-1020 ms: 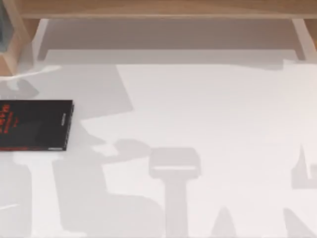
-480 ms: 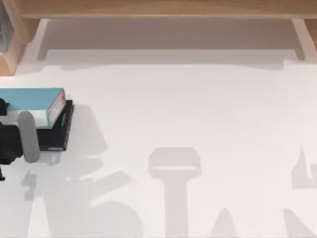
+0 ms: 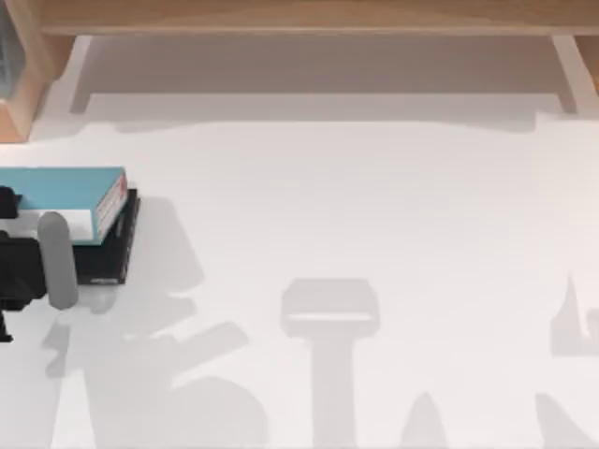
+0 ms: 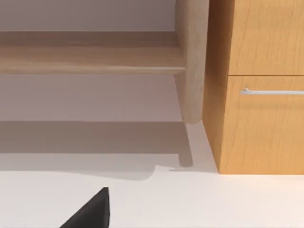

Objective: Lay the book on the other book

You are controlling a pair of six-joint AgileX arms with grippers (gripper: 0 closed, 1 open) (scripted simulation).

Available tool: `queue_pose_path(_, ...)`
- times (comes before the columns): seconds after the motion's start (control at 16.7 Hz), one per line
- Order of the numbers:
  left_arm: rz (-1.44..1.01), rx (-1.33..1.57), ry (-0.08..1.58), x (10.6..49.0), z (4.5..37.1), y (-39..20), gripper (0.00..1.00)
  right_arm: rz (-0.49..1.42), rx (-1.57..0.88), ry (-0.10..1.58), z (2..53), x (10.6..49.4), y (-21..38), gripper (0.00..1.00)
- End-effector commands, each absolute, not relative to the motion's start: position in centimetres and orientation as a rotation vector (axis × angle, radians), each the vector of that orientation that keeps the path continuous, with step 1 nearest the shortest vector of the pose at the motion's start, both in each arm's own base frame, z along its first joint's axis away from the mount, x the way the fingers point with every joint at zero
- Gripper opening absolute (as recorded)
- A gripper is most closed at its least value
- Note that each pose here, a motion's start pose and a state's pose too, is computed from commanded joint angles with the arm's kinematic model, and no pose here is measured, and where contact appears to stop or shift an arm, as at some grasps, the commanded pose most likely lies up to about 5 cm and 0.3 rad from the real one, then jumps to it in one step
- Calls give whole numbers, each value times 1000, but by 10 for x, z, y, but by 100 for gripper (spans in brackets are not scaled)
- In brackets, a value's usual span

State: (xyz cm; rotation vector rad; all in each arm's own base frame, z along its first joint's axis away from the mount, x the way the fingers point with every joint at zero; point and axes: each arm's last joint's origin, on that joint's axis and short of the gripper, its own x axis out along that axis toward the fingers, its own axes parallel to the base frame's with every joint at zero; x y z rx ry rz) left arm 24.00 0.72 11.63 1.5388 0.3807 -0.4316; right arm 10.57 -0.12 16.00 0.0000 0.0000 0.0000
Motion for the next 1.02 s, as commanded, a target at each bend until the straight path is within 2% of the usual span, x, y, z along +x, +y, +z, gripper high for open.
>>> queue_pose_path(0.36, -435, 1538, 380, 242, 115, 7, 0, 0, 0, 0, 160, 106, -1, 100)
queue_pose_path(1.02, -435, 1538, 380, 242, 115, 7, 83, 0, 0, 0, 160, 106, -1, 100)
